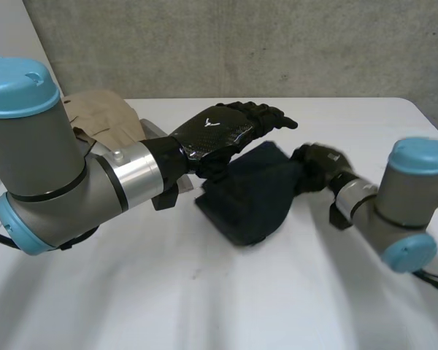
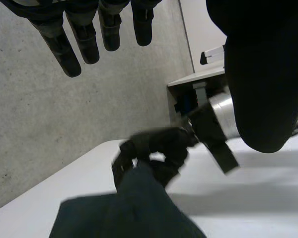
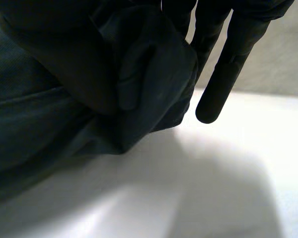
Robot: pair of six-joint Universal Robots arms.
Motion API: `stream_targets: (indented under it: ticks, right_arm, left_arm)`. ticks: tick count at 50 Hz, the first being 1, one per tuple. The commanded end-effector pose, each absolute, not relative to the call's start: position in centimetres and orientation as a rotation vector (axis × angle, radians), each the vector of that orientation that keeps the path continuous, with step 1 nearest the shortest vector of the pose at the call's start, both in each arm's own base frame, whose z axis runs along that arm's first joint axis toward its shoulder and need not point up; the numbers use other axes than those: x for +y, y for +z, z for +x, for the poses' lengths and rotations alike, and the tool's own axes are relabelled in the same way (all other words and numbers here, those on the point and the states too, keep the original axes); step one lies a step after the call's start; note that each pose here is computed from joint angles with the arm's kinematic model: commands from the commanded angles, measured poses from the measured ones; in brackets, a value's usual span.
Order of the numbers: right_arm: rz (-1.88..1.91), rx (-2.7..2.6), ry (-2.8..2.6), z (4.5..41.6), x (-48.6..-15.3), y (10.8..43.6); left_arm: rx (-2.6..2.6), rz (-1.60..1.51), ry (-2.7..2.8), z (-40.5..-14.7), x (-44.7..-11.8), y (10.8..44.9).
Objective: Fold the laundry.
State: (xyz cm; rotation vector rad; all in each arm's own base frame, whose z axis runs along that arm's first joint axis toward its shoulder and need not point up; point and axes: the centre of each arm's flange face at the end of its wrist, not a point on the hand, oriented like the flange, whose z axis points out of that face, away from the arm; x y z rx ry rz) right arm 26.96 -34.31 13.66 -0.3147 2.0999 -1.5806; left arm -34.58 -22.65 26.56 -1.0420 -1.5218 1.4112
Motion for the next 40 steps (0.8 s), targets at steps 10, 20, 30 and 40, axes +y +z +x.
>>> stream_targets:
  ticks: [10,20,30,40]
  right_arm:
    - [0.090,2.190,-1.953,12.7,-49.9,14.4]
    - [0.193,2.298,-2.062,4.9,-54.4,12.5]
    - [0.221,2.309,-2.139,2.4,-55.0,12.9]
    - [0.112,2.461,-2.118,3.1,-53.9,12.2]
  left_arm:
    - [-1.478,-1.048,1.441,-34.9,-22.0,27.8]
    - [-1.463,-1.058,1.437,-35.2,-21.4,28.0]
    - [-1.472,-1.053,1.441,-35.2,-21.4,27.9]
    - [-1.484,-1.037,1.467,-35.3,-21.6,28.0]
